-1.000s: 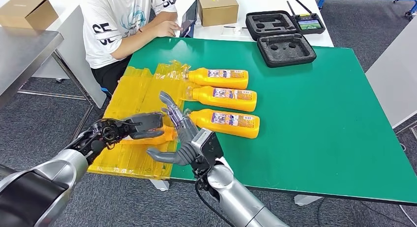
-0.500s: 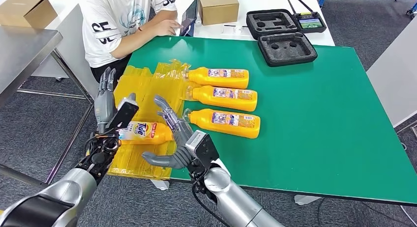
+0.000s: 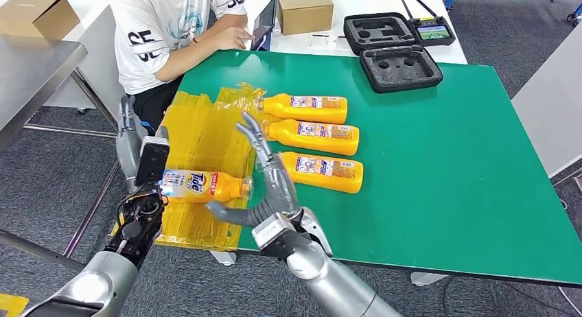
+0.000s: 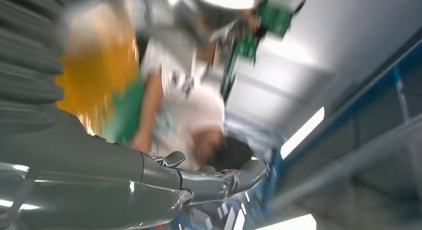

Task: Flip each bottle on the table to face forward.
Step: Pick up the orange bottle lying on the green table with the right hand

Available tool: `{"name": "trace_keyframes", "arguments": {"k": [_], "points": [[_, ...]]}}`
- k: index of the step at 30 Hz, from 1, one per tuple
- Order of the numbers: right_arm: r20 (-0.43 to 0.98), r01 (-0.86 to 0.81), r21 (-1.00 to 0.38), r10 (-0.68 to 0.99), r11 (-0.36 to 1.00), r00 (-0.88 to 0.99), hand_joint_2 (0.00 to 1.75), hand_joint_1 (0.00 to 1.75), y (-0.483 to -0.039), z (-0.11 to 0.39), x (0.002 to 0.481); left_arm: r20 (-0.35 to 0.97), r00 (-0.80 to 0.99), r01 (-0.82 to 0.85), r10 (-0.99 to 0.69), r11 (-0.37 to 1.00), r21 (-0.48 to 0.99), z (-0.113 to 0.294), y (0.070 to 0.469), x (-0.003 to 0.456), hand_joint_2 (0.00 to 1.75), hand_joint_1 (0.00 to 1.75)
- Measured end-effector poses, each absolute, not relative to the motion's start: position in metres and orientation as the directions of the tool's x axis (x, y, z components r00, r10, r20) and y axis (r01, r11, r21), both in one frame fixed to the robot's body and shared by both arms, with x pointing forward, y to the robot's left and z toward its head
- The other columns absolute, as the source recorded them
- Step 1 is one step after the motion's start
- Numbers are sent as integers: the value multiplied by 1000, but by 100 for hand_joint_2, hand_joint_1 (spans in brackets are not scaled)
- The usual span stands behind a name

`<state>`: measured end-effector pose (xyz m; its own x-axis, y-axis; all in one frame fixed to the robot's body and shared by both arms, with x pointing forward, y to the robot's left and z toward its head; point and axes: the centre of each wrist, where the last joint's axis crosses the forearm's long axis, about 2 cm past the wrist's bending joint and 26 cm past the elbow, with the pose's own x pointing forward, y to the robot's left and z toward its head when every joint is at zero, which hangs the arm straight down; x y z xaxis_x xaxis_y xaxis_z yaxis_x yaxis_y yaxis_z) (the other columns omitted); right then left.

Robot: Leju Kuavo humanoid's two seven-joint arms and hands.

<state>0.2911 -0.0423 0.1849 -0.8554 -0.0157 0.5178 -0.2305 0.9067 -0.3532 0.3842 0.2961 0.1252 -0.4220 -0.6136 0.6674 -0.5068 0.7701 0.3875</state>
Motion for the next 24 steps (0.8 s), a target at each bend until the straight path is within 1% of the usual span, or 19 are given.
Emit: {"name": "trace_keyframes", "arguments": {"k": [6, 9, 13, 15, 18, 21, 24], "points": [[516, -92, -441, 169, 893, -840, 175, 0, -80, 179, 311, 722, -408, -563, -558, 777, 282, 128, 308, 379, 0, 0], [495, -4, -523, 300, 853, -815, 175, 0, -98, 178, 323, 759, -401, -589, -514, 779, 216, 127, 315, 375, 0, 0], [450, 141, -628, 505, 766, -737, 175, 0, -146, 167, 350, 791, -388, -618, -472, 770, 157, 120, 324, 361, 175, 0], [448, 171, -674, 582, 719, -679, 175, 0, -173, 158, 362, 804, -381, -623, -457, 769, 142, 114, 328, 353, 175, 0], [471, 117, -755, 658, 645, -588, 175, 0, -200, 144, 376, 811, -382, -617, -442, 776, 132, 110, 331, 345, 175, 0], [475, 12, -831, 722, 555, -503, 175, 0, -212, 134, 386, 810, -399, -597, -430, 792, 127, 110, 330, 343, 175, 0], [454, -64, -876, 771, 478, -448, 175, 0, -219, 130, 395, 808, -416, -573, -417, 810, 123, 111, 328, 342, 175, 0]]}}
